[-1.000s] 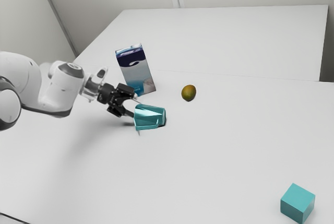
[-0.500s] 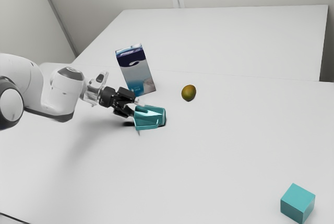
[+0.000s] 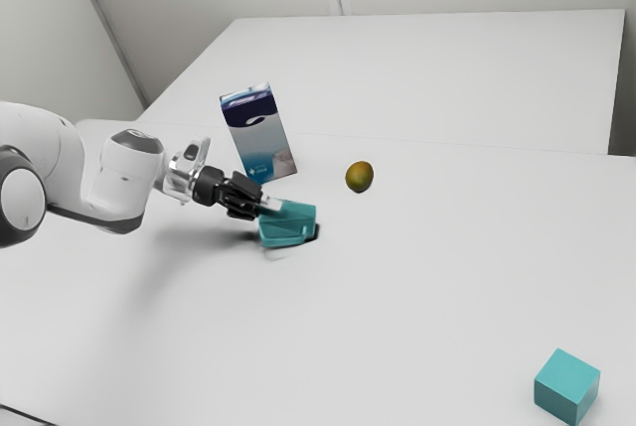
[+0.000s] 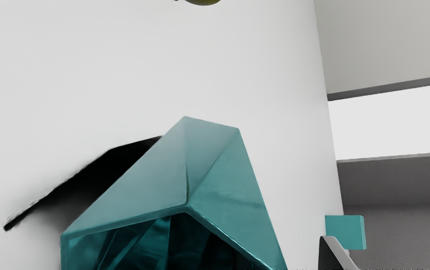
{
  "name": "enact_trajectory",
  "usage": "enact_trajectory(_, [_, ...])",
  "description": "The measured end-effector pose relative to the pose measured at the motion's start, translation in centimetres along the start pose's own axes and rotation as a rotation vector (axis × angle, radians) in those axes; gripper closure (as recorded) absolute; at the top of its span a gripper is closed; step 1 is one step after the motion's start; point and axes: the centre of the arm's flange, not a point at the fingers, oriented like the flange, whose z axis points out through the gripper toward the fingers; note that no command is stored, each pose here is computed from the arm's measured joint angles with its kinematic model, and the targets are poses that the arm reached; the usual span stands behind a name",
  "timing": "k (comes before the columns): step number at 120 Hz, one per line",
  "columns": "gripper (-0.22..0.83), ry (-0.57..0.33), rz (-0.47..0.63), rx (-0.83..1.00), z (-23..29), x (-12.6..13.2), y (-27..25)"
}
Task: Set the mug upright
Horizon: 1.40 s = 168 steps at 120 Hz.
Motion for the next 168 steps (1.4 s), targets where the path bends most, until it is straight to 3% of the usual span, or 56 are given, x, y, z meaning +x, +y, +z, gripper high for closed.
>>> enact_trajectory(27, [0.71,-0.003,0.044,-0.005,0.0,0.0,0.2])
enact_trajectory(68, [0.77,-0.007,0.107,0.007,-0.3,0.4,1.1])
enact_trajectory(92, [0.78,-0.038,0.225,0.082,-0.9,1.4,6.0])
enact_trajectory(151, [0.79,-0.448,0.48,0.729,4.6,-1.4,18.3])
enact_trajectory(168, [0.79,-0.503,0.492,0.882,7.1,-2.9,20.6])
